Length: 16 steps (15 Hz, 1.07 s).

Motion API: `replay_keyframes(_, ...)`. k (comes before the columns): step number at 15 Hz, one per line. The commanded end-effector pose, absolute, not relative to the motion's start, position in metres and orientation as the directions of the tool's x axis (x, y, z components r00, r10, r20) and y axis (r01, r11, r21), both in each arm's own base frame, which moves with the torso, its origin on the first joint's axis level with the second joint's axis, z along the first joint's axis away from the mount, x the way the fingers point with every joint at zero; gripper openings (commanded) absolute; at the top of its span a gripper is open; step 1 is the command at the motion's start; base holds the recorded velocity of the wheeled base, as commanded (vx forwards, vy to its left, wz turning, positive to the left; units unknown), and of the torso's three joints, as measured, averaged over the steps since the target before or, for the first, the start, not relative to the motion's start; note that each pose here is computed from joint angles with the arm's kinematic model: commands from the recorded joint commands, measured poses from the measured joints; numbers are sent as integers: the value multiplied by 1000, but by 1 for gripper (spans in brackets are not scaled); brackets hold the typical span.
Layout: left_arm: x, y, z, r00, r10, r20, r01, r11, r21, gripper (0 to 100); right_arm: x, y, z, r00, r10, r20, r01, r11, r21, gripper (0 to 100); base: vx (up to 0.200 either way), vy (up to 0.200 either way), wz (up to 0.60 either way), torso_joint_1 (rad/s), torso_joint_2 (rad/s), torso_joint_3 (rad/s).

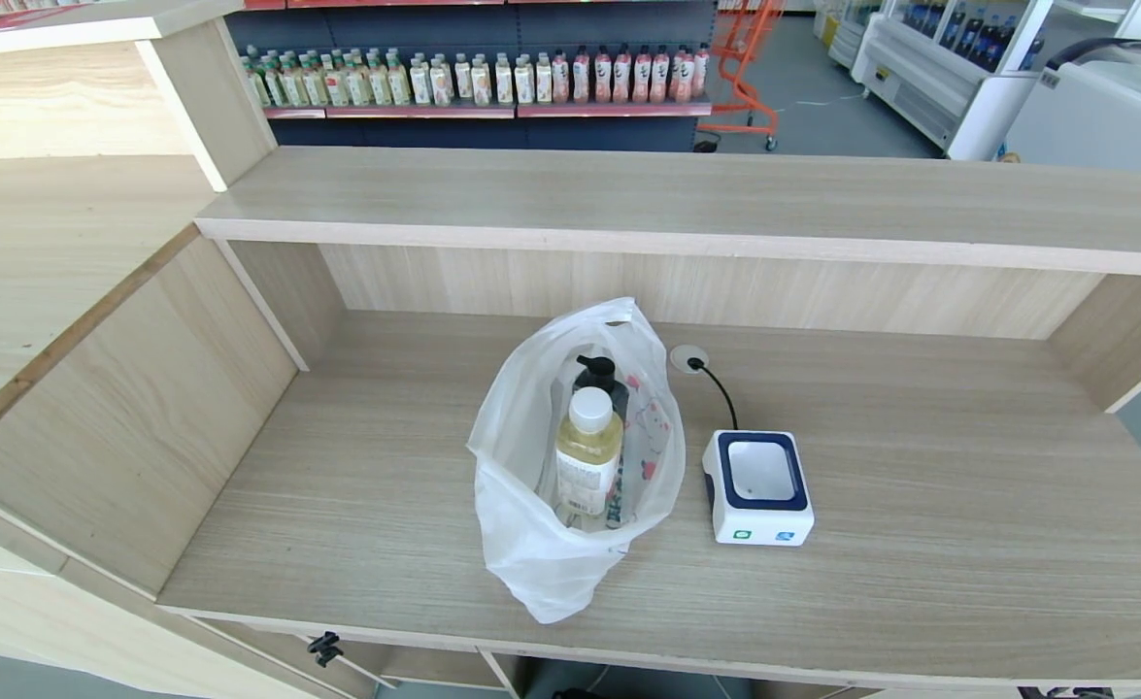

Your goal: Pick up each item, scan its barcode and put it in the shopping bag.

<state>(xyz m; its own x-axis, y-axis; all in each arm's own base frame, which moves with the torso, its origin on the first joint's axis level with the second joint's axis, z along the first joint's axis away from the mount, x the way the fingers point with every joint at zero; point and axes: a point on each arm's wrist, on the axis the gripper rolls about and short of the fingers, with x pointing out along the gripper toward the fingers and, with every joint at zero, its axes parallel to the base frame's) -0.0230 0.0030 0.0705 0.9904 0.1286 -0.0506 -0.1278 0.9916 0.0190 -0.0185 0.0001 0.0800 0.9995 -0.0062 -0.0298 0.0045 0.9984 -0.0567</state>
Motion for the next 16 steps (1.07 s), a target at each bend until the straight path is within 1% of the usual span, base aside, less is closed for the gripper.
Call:
replay_keyframes(1, -23, 3, 70, 990, 129, -50, -128, 992, 19, 100, -23, 0, 77, 999, -28, 17, 28, 999, -38, 100, 0, 0, 0, 0, 0, 0)
replay_keyframes(9, -23, 3, 70, 990, 129, -50, -128, 992, 19, 100, -23, 0, 76, 1000, -20, 8, 20, 999, -46, 100, 0, 0, 0, 0, 0, 0)
replay_keyframes(10, -23, 3, 70, 990, 129, -50, -128, 992, 19, 100, -23, 0, 76, 1000, -20, 8, 20, 999, -50, 0, 0, 0, 0, 0, 0, 0)
replay_keyframes(16, -23, 3, 70, 990, 129, -50, -128, 992, 19, 100, -23, 0, 76, 1000, -21, 8, 22, 999, -24, 0, 0, 0, 0, 0, 0, 0)
